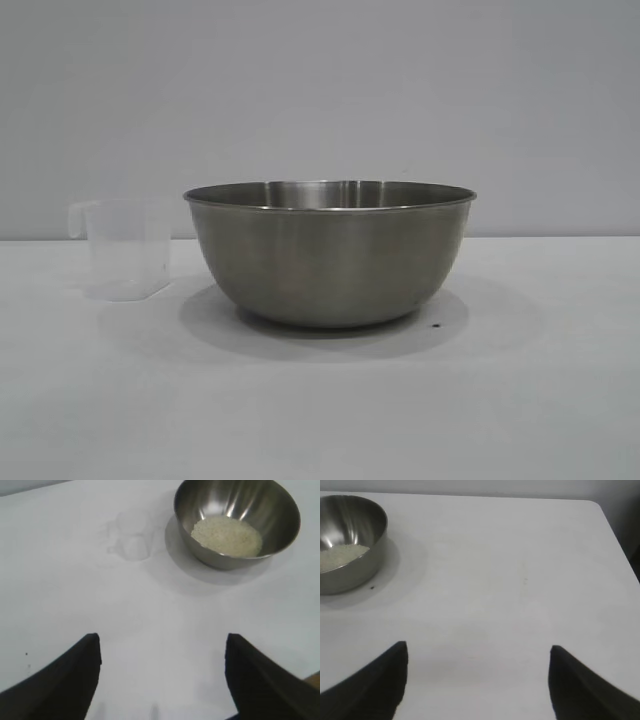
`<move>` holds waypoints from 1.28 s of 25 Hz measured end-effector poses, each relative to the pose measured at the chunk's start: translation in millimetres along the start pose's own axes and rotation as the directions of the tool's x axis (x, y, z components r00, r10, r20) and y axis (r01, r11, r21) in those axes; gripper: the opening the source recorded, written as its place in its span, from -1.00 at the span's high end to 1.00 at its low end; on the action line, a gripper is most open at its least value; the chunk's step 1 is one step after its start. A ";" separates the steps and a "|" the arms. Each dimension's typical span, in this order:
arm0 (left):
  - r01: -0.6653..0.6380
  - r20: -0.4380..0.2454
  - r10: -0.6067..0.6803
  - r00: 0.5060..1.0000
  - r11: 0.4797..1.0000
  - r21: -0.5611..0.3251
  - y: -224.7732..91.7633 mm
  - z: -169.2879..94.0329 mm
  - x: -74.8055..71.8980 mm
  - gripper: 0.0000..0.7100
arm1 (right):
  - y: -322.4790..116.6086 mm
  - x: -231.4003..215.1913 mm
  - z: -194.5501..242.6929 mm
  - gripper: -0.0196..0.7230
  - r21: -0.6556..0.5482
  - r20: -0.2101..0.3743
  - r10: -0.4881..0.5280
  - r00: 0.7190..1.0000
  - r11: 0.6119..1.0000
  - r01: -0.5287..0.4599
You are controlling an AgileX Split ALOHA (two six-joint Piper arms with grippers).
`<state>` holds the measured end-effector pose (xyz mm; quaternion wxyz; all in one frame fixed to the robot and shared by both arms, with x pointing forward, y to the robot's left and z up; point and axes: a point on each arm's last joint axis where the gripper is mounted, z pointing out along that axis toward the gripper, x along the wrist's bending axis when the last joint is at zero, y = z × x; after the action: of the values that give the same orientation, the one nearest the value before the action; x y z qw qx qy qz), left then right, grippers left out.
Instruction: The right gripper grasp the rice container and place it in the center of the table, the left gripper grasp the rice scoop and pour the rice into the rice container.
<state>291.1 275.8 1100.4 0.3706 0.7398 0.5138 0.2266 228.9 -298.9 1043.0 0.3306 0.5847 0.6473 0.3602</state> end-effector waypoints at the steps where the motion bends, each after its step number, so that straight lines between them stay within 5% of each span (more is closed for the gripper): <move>1: -0.005 0.000 0.005 1.000 1.000 0.018 -5.2 -3.9 -0.8 -0.26 | 0.0 0.0 0.0 -0.51 0.000 0.000 0.000 1.000 1.000 0.000; 5: -0.033 -0.038 0.034 0.999 0.999 0.022 -31.4 -21.2 -1.1 -0.38 | 0.0 0.0 0.0 -0.51 0.000 0.000 0.000 1.000 1.000 0.000; 13: -0.012 -0.072 0.010 0.997 0.999 -0.030 -76.6 -13.8 0.1 -0.33 | 0.0 0.0 0.0 -0.51 0.000 0.000 0.000 1.000 1.000 0.000; 32: -0.026 -0.119 0.014 0.993 0.995 -0.101 -80.5 -12.4 4.0 -0.33 | 0.0 0.0 0.0 -0.51 0.000 0.000 0.000 1.000 1.000 0.000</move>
<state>236.0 299.2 1045.0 0.3747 0.7103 0.5150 0.2997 228.9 -298.9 1043.0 0.3306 0.5847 0.6473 0.3602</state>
